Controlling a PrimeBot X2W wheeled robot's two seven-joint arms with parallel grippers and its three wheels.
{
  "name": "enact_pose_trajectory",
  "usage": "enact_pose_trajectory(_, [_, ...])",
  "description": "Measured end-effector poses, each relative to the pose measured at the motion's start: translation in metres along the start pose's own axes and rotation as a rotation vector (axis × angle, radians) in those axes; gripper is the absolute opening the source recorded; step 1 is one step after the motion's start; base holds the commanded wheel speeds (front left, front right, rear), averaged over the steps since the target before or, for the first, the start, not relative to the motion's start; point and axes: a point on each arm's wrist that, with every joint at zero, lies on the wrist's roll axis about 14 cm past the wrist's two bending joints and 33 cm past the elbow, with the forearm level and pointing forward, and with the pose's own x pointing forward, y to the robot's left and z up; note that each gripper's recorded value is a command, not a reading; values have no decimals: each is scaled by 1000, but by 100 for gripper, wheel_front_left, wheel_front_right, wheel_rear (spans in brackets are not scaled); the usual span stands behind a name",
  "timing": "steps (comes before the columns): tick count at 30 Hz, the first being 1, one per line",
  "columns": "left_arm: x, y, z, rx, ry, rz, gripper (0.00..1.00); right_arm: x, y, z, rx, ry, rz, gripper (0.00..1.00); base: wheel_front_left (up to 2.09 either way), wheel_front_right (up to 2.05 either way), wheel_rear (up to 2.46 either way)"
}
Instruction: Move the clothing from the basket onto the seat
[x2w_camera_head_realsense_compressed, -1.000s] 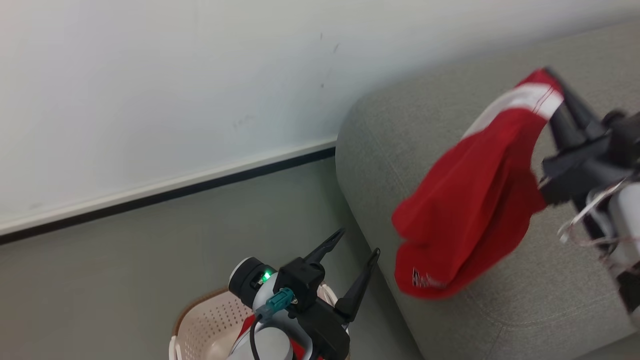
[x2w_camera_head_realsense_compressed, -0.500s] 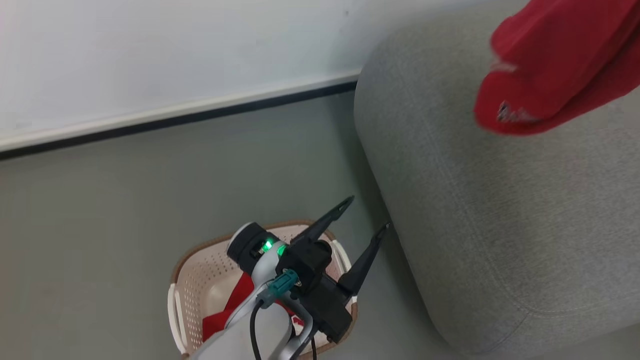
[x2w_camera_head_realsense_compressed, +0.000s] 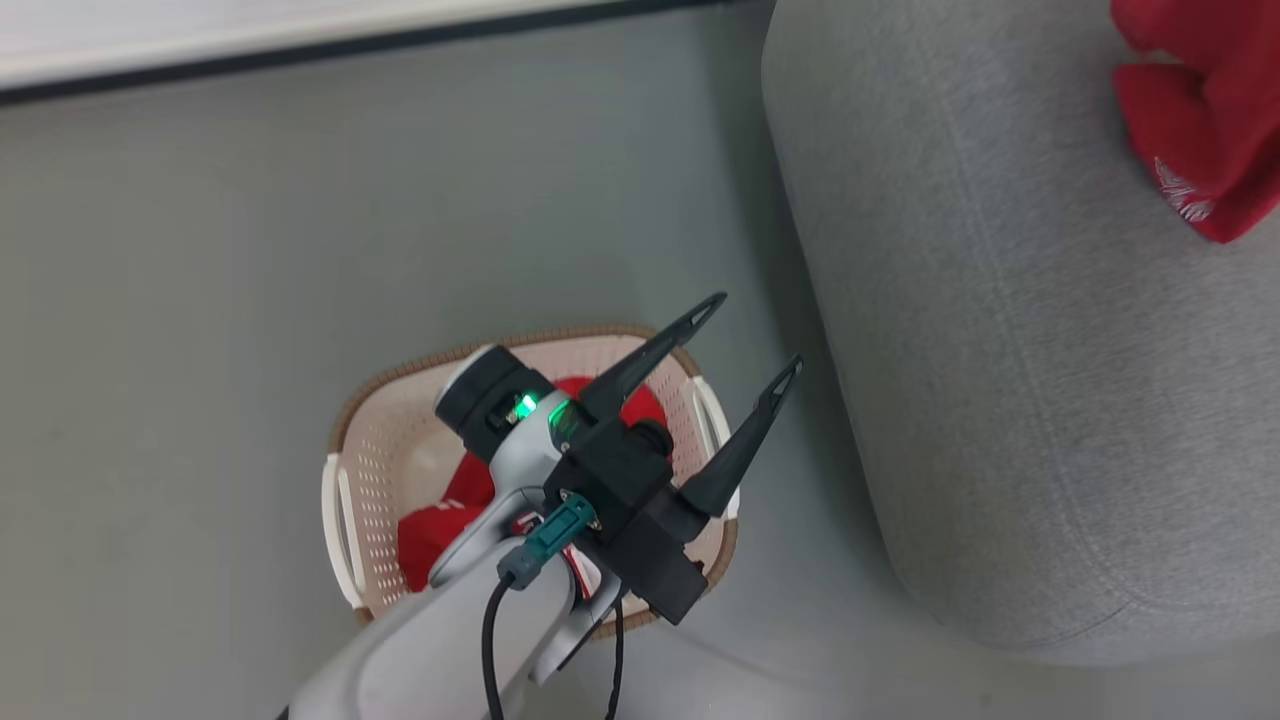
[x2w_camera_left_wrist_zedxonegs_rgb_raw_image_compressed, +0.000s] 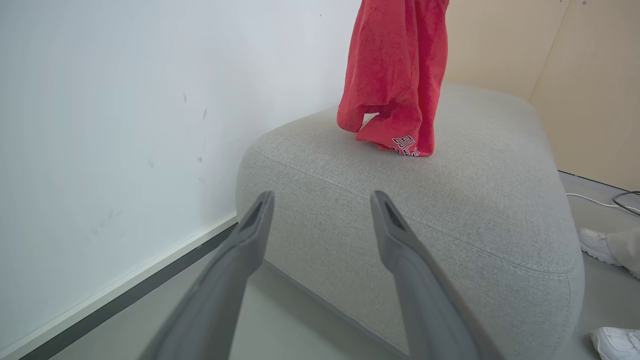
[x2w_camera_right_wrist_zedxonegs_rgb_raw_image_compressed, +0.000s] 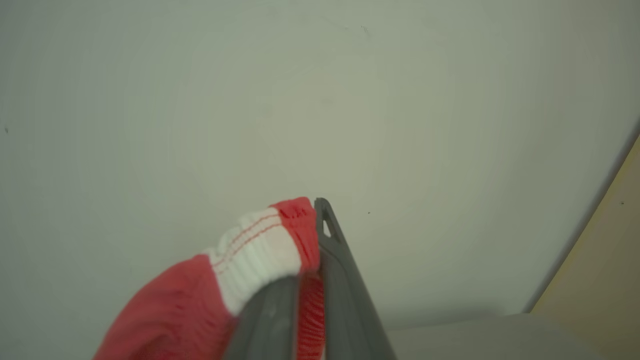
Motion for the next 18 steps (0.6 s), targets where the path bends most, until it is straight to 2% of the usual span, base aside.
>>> enact_pose_trajectory(5, [6, 13, -17, -1, 19, -6, 100, -4, 37, -83, 31, 170, 31, 0, 0, 0, 0])
enact_pose_trajectory(8, [9, 18, -30, -7, 35, -12, 100, -24, 63, -140, 21, 301, 79, 0, 0, 0, 0])
enact_pose_trajectory(10, [11, 17, -39, -18, 45, -20, 100, -39, 68, -170, 8, 374, 90, 0, 0, 0, 0])
enact_pose_trajectory(14, [13, 16, -52, -40, 66, -33, 100, -64, 74, -208, 1, 469, 100, 0, 0, 0, 0])
enact_pose_trajectory(18, [18, 13, -55, -43, 63, -50, 100, -77, 71, -224, -8, 517, 94, 0, 0, 0, 0])
